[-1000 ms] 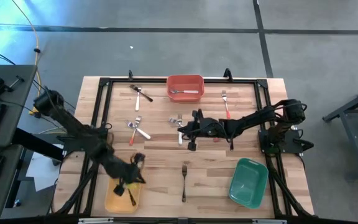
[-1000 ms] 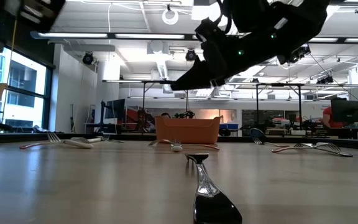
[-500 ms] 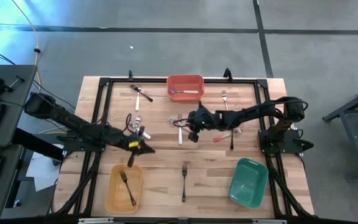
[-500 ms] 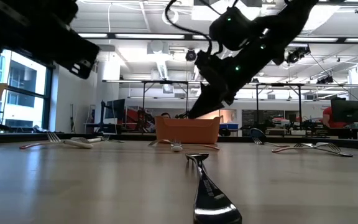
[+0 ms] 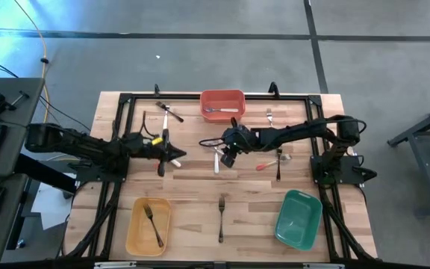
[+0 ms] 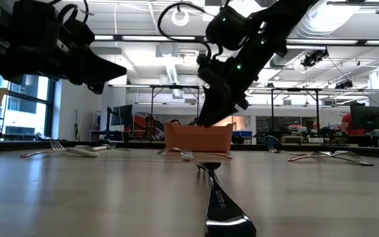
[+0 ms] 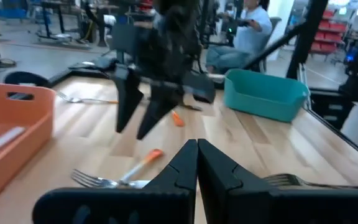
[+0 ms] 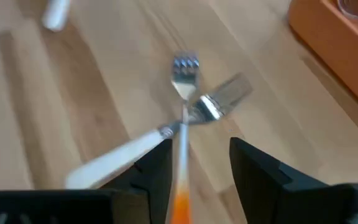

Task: Sort silverware by color (type)
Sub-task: Put the bottom middle orange fork into the green bin

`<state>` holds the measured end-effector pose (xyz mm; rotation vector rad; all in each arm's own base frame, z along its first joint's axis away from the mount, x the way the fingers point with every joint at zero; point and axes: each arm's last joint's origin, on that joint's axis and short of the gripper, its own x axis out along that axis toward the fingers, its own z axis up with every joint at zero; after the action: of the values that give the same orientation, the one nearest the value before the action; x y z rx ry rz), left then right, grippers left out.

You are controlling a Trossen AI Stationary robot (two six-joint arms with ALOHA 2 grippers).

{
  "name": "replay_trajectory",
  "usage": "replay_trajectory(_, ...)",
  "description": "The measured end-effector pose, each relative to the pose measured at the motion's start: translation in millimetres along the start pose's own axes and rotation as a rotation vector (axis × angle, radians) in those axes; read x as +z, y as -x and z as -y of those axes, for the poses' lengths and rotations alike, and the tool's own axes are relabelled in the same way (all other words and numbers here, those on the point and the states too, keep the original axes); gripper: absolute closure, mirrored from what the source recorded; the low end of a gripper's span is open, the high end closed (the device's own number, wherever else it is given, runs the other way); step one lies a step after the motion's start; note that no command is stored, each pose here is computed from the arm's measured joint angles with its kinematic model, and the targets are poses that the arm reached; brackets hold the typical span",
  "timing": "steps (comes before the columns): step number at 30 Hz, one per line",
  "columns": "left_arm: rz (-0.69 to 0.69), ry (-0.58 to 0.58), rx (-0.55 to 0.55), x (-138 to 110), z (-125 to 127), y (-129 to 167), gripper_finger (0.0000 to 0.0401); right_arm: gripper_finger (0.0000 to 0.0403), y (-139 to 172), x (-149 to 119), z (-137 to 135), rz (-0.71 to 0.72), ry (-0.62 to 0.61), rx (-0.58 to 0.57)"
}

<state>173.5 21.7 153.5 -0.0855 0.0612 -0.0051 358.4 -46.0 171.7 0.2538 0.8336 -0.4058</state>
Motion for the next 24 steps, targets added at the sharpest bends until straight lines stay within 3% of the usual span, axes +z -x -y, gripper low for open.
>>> replay_trajectory(6, 0.094, 0.005, 0.010, 6, -19, 9, 0.0401, 0.0258, -16, 7, 2, -0.047, 0.054, 0.051)
replay_trajectory(17, 0.103, 0.088, 0.139, 5, -40, 16, 0.0401, 0.0261, -43, -16, 4, -0.217, 0.034, 0.027)
replay_trajectory(20, 0.100, 0.094, 0.145, 5, -41, 17, 0.0401, 0.0282, -44, -18, 5, -0.238, 0.022, 0.017)
replay_trajectory(24, 0.103, 0.108, 0.147, 5, -42, 17, 0.0401, 0.0340, -44, -20, 7, -0.269, -0.009, -0.002)
